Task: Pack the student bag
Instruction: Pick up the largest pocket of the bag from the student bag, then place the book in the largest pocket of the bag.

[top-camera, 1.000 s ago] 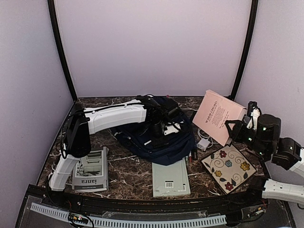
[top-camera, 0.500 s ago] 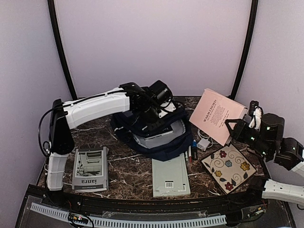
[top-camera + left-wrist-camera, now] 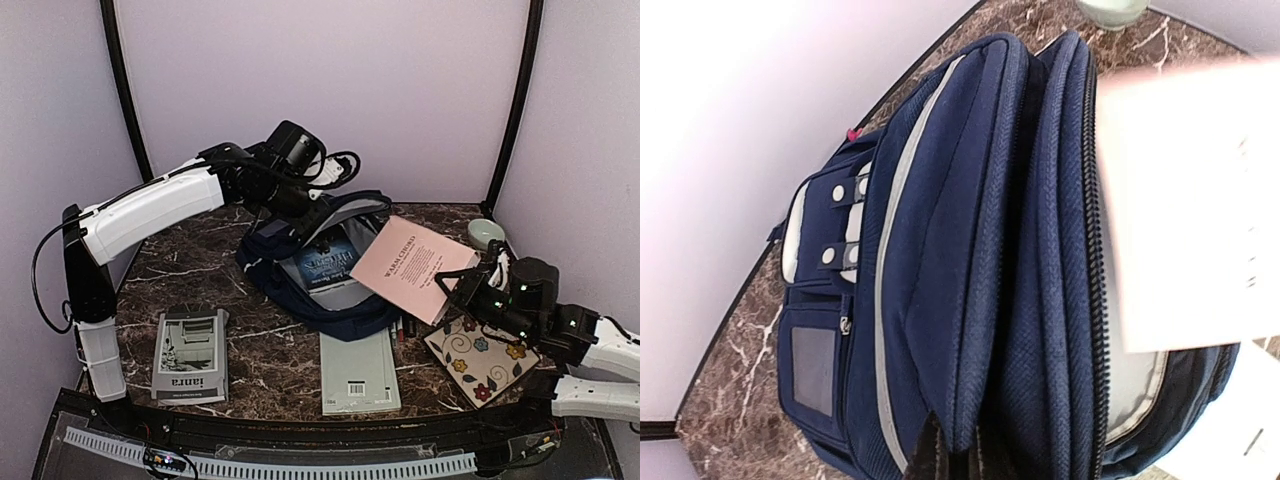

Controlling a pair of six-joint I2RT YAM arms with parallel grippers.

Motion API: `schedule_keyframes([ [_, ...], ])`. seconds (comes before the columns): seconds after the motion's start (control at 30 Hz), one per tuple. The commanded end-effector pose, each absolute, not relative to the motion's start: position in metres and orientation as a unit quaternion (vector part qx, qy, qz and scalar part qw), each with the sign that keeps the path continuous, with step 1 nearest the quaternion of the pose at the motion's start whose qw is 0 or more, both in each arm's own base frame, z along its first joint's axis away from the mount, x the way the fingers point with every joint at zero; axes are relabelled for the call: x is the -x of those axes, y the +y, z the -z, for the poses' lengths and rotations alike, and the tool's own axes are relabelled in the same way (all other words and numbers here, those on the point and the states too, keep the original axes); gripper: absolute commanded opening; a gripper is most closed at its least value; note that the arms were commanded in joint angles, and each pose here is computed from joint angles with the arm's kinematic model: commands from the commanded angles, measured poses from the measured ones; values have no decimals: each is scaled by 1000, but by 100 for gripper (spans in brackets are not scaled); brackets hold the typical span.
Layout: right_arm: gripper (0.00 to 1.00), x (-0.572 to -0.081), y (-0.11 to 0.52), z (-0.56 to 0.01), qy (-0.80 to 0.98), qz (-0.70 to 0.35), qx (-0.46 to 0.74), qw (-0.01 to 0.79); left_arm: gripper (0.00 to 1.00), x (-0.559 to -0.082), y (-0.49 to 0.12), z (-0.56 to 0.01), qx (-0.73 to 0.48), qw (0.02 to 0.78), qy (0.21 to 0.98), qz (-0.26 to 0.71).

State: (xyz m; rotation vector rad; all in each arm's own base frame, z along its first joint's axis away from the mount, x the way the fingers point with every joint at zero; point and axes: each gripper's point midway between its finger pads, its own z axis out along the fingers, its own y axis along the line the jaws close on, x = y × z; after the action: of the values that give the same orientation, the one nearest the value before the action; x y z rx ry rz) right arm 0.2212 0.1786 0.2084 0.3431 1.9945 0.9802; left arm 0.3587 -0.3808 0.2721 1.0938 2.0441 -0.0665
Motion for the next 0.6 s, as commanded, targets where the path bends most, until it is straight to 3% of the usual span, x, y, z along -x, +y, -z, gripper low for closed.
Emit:
schedule_keyframes([
  [0.0,0,-245,202,-230,713,-509,-212,433,0,-354,-415,-382,-375,538,739,156],
  [0.17,0,-290,217,-237,687,-489,-253,474,0,-340,-428,-392,-386,534,727,192],
  [0.33,0,-339,264,-239,675,-507,-267,466,0,-322,-444,-399,-410,537,705,214],
  [0.57,31,-404,334,-225,676,-518,-283,440,0,-316,-450,-412,-418,540,692,236],
])
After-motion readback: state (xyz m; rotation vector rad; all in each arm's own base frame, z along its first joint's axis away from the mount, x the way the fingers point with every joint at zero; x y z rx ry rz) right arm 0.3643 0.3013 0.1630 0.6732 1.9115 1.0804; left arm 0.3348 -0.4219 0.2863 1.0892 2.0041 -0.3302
